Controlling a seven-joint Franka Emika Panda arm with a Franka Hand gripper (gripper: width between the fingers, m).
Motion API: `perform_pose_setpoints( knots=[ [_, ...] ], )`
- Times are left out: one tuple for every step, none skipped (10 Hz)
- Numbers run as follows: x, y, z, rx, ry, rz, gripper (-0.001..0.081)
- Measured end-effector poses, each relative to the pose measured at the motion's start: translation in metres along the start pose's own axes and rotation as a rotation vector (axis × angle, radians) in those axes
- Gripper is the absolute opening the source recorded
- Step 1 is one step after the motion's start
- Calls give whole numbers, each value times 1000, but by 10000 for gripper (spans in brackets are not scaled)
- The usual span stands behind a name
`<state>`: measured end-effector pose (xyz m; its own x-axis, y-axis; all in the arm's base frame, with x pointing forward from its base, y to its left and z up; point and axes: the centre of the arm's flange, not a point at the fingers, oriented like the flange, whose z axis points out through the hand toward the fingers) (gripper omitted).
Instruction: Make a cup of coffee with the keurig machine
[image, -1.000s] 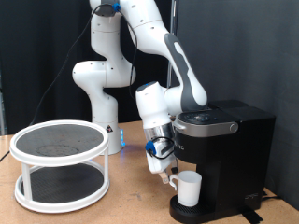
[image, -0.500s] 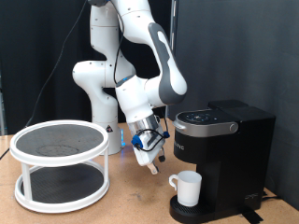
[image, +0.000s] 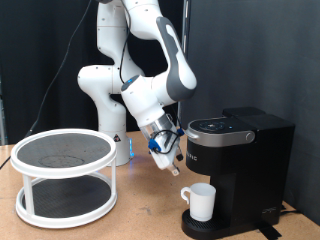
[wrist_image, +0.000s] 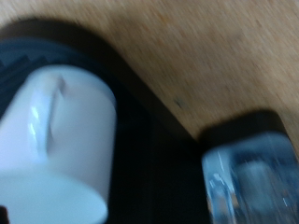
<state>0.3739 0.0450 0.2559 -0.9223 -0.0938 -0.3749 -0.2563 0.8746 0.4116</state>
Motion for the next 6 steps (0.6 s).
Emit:
perform_pose_setpoints(
  knots=[
    [-3,7,-9,-32,-12,2,735],
    [-6,15,-19,-60,-25,-4,735],
    [-9,23,-28,-85,-32,-12,735],
    [-14,31,-38,-106,-41,-20,735],
    [-18,40,-47,-129,-50,-28,735],
    [-22,48,-57,-154,-56,-31,735]
  ],
)
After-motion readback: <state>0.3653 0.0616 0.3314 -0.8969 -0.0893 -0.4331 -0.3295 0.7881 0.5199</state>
